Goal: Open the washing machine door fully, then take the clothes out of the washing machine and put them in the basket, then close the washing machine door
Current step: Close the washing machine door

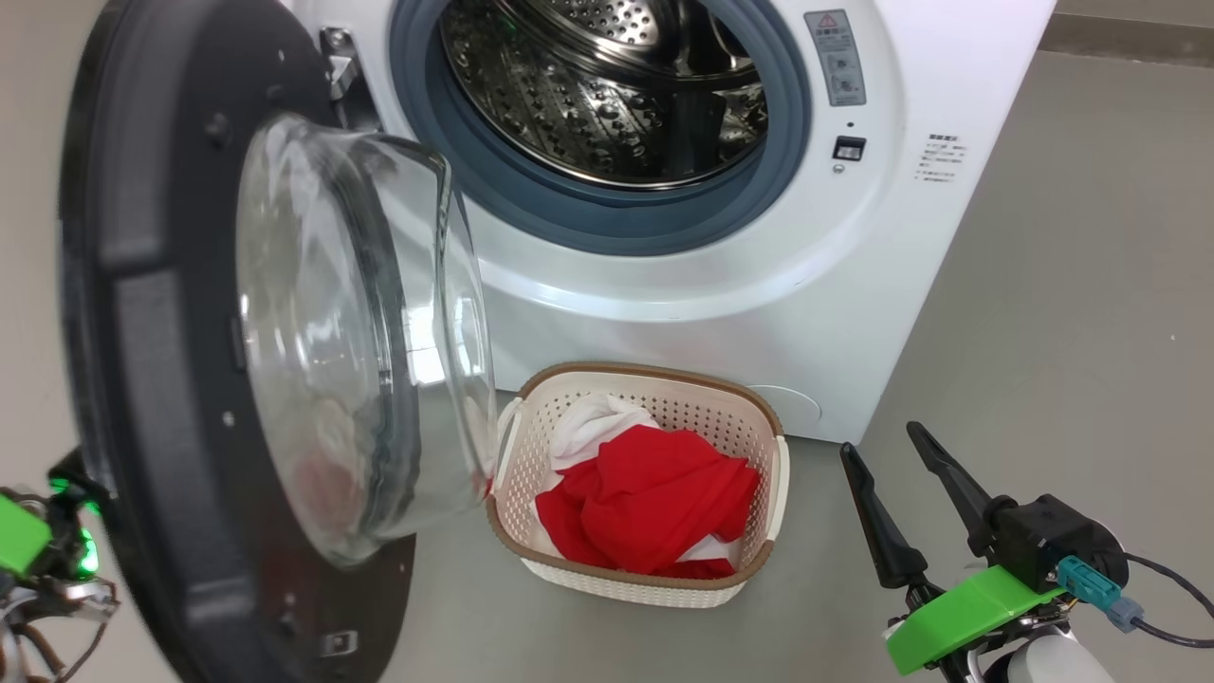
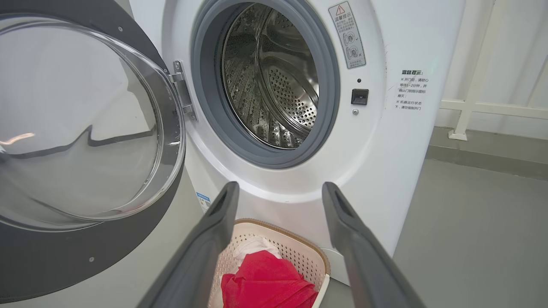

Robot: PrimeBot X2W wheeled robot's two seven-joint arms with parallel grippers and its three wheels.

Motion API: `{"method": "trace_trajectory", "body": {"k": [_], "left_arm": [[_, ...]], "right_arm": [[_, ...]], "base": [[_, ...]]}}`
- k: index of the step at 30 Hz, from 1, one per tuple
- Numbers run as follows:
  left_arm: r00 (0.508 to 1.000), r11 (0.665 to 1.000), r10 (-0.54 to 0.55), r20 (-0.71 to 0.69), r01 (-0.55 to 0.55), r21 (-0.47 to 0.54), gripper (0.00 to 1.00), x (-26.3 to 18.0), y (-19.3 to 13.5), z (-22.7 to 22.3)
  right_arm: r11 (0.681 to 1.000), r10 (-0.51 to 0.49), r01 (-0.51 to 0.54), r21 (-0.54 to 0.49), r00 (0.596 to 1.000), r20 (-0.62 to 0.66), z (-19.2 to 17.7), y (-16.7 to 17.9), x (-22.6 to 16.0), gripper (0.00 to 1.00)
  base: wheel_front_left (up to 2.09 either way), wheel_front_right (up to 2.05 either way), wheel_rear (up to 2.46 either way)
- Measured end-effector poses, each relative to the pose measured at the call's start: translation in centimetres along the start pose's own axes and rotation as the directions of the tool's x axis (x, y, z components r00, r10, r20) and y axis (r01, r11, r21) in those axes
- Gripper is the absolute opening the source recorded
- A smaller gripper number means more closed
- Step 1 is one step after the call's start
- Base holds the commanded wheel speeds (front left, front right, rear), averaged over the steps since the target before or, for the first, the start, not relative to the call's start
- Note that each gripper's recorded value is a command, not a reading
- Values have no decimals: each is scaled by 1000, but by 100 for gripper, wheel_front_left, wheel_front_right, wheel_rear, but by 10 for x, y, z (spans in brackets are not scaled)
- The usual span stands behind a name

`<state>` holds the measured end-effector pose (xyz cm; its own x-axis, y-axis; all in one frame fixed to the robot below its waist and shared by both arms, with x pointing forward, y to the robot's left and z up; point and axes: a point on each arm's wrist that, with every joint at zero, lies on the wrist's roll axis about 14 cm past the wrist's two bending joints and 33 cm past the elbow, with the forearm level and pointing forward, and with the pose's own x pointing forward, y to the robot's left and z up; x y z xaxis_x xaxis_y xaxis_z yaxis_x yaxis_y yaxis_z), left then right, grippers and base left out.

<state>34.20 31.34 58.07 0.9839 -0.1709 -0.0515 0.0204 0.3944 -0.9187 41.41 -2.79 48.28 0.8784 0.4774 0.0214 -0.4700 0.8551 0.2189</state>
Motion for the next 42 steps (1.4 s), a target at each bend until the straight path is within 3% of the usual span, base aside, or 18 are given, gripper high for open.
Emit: {"method": "trace_trajectory", "body": {"k": [18,38,39,40,41,42], "left_arm": [[980,994,-113,-165,111,-17,0,34,-29,-60],[956,982,-189,-225,182,-52,0,58,-48,-93],[962,983,-184,-204,179,-46,11,59,-47,-90],[965,984,-180,-189,176,-39,33,59,-47,-88],[970,985,-174,-172,171,-29,48,59,-46,-85],[974,986,-165,-154,165,-14,86,58,-45,-83]], "right_arm": [[997,-80,80,-5,997,21,8,-23,-18,100],[987,-162,162,-8,986,39,14,-46,-38,100],[986,-165,166,-7,985,41,15,-46,-39,100],[986,-167,168,-7,985,42,15,-47,-39,100],[986,-169,169,-6,985,43,15,-47,-40,100],[985,-170,170,-6,984,43,16,-47,-40,100]], "base": [[0,0,0],[0,0,0],[0,0,0],[0,0,0],[0,0,0],[0,0,0]]}}
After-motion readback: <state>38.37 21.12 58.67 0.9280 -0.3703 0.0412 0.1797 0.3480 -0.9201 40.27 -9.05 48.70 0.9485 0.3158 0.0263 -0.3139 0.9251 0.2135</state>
